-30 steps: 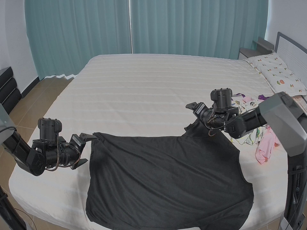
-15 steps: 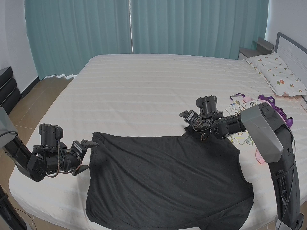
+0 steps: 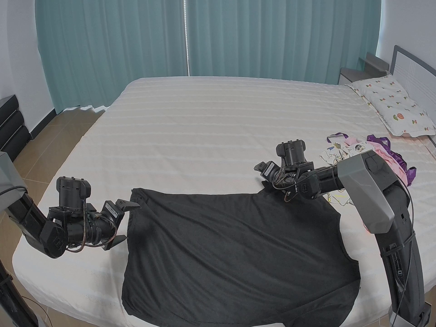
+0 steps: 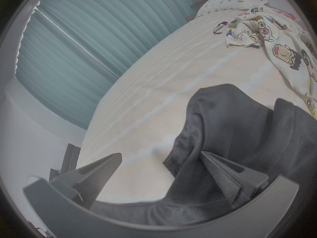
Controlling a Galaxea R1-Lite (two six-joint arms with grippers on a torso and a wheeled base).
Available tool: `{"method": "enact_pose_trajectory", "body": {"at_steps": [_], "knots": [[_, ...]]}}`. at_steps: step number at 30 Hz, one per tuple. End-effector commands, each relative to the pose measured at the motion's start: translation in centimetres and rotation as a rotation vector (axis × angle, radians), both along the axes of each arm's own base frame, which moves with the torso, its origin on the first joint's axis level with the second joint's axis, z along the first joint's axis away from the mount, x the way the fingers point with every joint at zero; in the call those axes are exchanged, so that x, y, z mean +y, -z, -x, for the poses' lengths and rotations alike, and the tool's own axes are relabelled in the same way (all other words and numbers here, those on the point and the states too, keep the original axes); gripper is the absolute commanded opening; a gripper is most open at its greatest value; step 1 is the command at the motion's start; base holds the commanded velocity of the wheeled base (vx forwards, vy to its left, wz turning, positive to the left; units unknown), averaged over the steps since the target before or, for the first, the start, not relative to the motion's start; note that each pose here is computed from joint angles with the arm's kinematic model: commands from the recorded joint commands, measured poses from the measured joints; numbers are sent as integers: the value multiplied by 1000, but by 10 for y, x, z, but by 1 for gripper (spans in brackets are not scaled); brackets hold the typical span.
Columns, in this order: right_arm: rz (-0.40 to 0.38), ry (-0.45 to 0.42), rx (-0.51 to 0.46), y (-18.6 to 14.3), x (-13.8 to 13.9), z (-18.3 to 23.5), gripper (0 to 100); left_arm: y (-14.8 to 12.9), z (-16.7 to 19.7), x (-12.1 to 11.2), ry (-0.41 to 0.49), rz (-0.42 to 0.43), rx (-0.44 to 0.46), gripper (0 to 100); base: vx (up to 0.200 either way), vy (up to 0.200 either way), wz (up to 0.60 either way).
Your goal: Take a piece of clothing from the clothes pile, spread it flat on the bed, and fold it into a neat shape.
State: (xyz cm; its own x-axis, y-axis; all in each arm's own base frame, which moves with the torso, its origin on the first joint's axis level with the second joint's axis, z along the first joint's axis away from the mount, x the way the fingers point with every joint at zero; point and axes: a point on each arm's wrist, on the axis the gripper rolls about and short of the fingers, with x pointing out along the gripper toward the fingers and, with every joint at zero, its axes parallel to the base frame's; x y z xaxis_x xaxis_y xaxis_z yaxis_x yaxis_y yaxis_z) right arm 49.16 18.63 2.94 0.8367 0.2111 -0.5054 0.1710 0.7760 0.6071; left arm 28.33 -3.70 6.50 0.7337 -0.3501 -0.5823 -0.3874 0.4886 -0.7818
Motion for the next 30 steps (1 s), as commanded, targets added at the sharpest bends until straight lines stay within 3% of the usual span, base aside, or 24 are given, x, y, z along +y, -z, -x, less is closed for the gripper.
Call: {"method": "enact_pose_trajectory", "body": {"at_steps": [1, 2, 14, 19, 23, 30], "knots": [[12, 0, 20, 9, -1, -3, 100, 4, -2, 0, -4, -3, 1, 100, 0, 0, 0], [13, 1, 20, 8, -1, -3, 0, 5, -3, 0, -6, -2, -3, 100, 0, 0, 0], [-5, 8, -26, -10, -4, -6, 0, 5, -3, 0, -8, 0, -13, 100, 0, 0, 0], [-25, 49, -127, -29, 2, -14, 0, 5, -3, 0, -9, 1, -14, 100, 0, 0, 0], [-29, 54, -181, -24, 7, -16, 0, 5, -3, 0, -8, 2, -13, 100, 0, 0, 0], [1, 35, -161, -15, 11, -15, 0, 6, -3, 0, -8, 2, -10, 100, 0, 0, 0]]}}
